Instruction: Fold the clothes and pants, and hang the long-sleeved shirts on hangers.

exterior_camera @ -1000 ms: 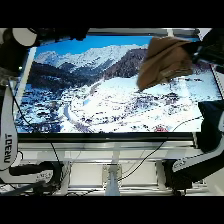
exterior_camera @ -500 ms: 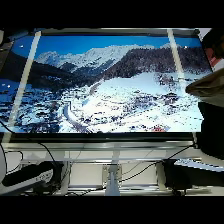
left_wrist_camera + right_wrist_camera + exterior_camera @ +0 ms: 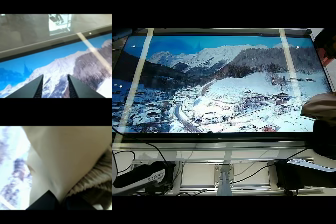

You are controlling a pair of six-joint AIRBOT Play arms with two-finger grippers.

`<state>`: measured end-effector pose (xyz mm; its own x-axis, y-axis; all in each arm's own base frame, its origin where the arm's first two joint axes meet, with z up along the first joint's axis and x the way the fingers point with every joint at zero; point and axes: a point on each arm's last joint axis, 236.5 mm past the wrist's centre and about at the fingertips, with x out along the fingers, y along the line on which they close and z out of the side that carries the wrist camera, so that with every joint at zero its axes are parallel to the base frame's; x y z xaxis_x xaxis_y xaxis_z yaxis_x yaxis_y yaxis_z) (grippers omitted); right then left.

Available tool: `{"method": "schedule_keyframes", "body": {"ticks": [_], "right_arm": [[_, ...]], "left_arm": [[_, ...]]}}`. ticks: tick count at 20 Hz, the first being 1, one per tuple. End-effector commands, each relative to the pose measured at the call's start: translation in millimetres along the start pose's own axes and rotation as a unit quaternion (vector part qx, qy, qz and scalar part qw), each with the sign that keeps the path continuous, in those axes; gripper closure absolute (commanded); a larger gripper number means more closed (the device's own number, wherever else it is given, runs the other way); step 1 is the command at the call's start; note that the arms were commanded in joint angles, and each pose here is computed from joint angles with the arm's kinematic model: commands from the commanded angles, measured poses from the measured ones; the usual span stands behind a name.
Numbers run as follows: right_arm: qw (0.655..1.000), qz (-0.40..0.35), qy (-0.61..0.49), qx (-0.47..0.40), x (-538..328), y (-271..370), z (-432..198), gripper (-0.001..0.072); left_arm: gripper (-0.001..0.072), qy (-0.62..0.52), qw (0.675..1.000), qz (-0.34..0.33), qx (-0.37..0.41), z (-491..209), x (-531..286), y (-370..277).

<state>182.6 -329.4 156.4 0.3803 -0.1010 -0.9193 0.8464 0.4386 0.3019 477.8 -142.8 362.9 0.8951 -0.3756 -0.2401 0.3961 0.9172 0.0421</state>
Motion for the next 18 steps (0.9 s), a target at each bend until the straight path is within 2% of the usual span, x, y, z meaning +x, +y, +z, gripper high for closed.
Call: {"method": "schedule_keyframes", "body": {"ticks": [1, 8, 9, 11, 18], "right_arm": [[0.988, -0.134, 0.047, 0.067, -6, -65, -26, 0.0681], [0.985, -0.134, 0.074, 0.079, 4, -67, -38, 0.0659], [0.985, -0.135, 0.07, 0.079, 4, -68, -37, 0.0549], [0.986, -0.137, 0.057, 0.077, 5, -70, -31, 0.001], [0.989, -0.114, 0.006, 0.089, 9, -61, -6, 0.0032]], "left_arm": [[0.0384, -0.001, 1.0, 0.003, 0.001, 0, -1, 2], [0.0384, 0.0, 1.0, 0.003, 0.001, 0, 0, 2], [0.0384, 0.0, 1.0, 0.003, 0.001, 0, 0, 2], [0.0384, 0.0, 1.0, 0.003, 0.001, 0, 0, 2], [0.0384, 0.0, 1.0, 0.003, 0.001, 0, 0, 2]]}}
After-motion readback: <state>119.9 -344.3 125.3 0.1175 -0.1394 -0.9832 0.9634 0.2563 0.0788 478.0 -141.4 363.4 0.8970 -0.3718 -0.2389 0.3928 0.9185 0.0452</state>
